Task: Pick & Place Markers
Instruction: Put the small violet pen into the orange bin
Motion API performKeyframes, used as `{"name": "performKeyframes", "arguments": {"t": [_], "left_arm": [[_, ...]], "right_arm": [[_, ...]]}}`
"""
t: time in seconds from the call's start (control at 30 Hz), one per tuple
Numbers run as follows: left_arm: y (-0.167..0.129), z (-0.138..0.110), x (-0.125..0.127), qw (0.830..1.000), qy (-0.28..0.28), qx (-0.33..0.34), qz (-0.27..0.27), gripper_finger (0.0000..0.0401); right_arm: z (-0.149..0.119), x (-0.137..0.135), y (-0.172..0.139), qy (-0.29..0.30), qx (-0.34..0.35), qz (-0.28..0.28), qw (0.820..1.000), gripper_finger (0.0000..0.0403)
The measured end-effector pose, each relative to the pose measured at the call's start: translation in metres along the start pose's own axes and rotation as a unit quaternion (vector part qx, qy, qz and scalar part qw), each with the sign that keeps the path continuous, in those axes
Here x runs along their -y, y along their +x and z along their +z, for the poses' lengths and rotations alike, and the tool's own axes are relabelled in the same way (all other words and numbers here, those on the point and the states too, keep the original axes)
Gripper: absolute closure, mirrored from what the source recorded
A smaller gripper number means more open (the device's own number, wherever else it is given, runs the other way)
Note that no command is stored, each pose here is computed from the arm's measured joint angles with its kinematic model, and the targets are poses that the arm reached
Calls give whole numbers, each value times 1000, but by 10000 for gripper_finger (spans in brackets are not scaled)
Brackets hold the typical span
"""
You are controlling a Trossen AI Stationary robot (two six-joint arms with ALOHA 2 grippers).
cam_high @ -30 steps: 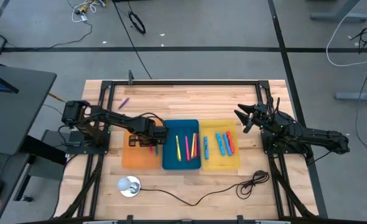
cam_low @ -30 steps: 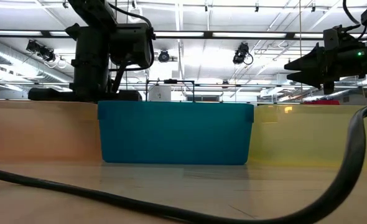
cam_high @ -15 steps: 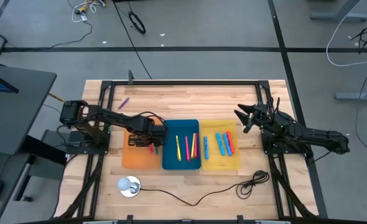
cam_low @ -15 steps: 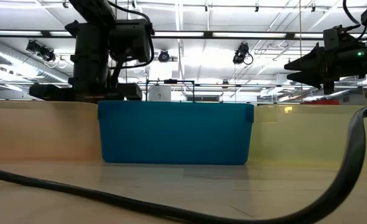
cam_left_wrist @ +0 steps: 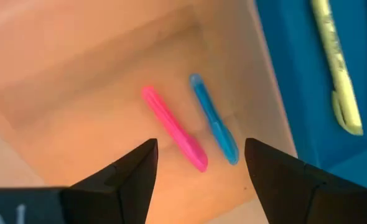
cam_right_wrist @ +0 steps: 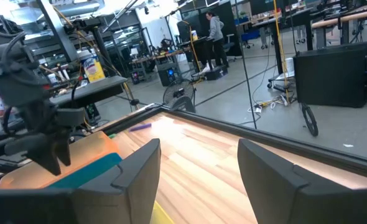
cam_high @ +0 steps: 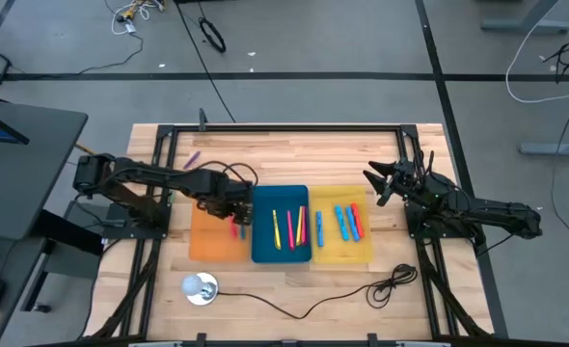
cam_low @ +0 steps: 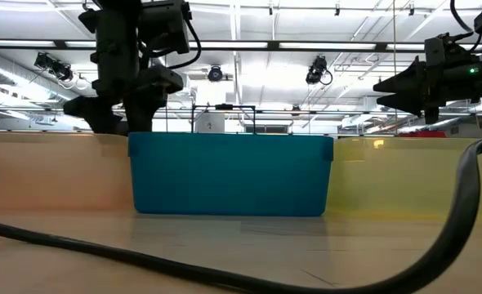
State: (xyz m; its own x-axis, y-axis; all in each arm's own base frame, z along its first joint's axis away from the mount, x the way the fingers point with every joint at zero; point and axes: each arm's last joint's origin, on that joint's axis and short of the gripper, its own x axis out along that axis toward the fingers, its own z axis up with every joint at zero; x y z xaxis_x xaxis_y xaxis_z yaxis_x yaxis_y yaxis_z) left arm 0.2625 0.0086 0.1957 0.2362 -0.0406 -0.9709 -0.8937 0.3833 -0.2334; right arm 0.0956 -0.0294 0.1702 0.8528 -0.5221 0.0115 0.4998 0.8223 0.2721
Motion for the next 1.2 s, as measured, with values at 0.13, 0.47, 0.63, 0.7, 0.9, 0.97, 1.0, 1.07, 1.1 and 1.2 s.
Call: {"name": "performKeyframes", "arguments": {"t": [0.13, 0.47, 0.63, 0.7, 0.9, 0.97, 1.0, 1.07, 1.1, 1.2], "left_arm": [[-9, 11, -7, 999, 35, -5, -21, 153], [-39, 49, -25, 995, 96, 5, -35, 153], [-64, 75, -32, 991, 121, 45, -24, 153], [-73, 84, -34, 988, 138, 68, -22, 153], [-93, 109, -48, 983, 146, 109, -19, 153], [-96, 114, -54, 984, 139, 113, -13, 153], [-98, 117, -58, 984, 137, 115, -11, 153], [-99, 121, -66, 984, 137, 115, -4, 153], [-100, 123, -70, 984, 136, 113, 1, 153], [-102, 128, -84, 988, 113, 103, 13, 153]], "right_arm": [[0, 0, 0, 0, 0, 0, 1000, 188], [0, 0, 0, 0, 0, 0, 1000, 188], [0, 0, 0, 0, 0, 0, 1000, 188], [0, 0, 0, 0, 0, 0, 1000, 188], [0, 0, 0, 0, 0, 0, 1000, 188], [0, 0, 0, 0, 0, 0, 1000, 188], [0, 0, 0, 0, 0, 0, 1000, 188], [0, 0, 0, 0, 0, 0, 1000, 188], [0, 0, 0, 0, 0, 0, 1000, 188], [0, 0, 0, 0, 0, 0, 1000, 188]]}}
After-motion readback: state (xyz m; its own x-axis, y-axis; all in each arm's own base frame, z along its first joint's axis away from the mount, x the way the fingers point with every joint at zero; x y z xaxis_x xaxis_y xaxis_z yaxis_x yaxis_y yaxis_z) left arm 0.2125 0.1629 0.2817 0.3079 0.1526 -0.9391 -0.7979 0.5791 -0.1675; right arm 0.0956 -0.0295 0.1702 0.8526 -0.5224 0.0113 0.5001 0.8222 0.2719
